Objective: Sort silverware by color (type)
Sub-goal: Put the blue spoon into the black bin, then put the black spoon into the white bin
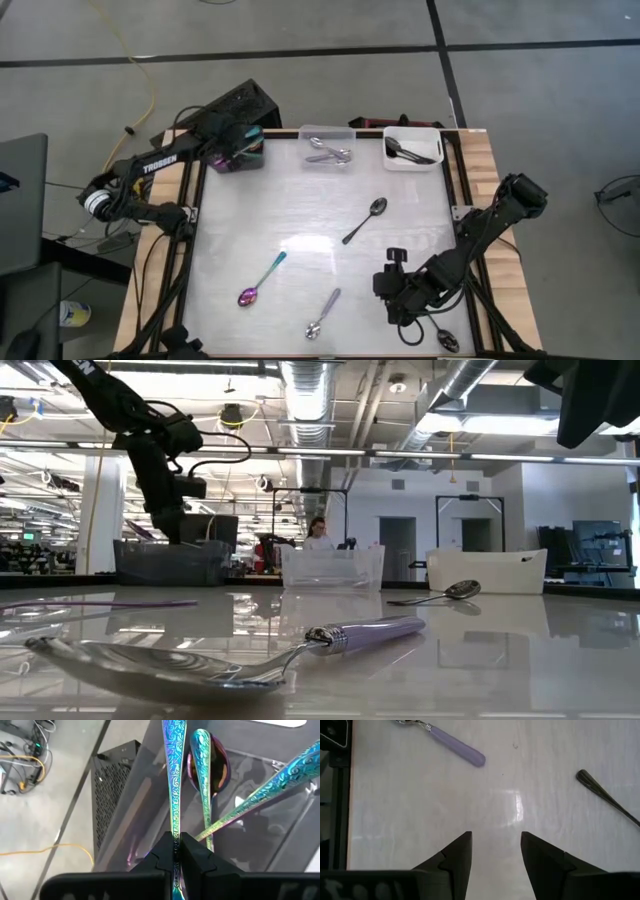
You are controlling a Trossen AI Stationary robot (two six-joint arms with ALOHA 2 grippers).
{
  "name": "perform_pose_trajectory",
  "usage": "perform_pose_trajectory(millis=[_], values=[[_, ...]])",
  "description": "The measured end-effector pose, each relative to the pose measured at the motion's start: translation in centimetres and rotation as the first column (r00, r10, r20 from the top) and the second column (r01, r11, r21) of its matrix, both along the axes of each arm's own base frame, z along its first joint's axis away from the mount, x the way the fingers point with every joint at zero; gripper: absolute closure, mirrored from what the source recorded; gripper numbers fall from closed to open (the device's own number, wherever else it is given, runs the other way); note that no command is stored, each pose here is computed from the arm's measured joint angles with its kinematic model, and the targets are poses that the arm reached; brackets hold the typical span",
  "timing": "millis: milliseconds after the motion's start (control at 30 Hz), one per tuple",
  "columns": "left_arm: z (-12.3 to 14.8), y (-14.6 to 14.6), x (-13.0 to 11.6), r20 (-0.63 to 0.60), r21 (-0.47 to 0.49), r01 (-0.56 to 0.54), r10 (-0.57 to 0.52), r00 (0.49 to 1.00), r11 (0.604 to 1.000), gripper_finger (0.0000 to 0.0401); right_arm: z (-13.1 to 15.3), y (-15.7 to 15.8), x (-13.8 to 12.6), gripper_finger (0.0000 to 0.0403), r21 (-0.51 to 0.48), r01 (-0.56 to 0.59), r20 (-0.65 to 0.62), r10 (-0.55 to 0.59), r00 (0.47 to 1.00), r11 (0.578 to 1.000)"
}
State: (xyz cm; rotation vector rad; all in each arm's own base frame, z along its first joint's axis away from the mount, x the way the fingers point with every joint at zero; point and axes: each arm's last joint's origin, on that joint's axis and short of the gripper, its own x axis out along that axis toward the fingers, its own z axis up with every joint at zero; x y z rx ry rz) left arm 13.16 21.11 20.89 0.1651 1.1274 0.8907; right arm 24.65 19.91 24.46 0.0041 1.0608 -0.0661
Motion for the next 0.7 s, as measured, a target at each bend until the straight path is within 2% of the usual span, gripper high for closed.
perform_pose_trajectory(millis=[133,467,700], values=[[-0.1,-0.1,-0.1,-0.001,-0.022,-0.014,0.014,1.0,1.0,0.0381,0.0,0.0,0.0,0.0211,-0.01,-0.018,-0.001,0.018,1.0,1.0],[-0.2,-0.1,-0.1,-0.004,-0.018,-0.032,0.032,0.999,0.999,0.0301,0.0,-0.2,0.2,0.0211,-0.008,-0.011,0.001,0.011,1.0,1.0],[0.8,-1.1,-0.1,0.081,-0.017,-0.096,0.097,0.992,0.995,0.0286,0.0,-0.2,0.2,0.0211,-0.007,-0.011,0.001,0.011,1.0,1.0]])
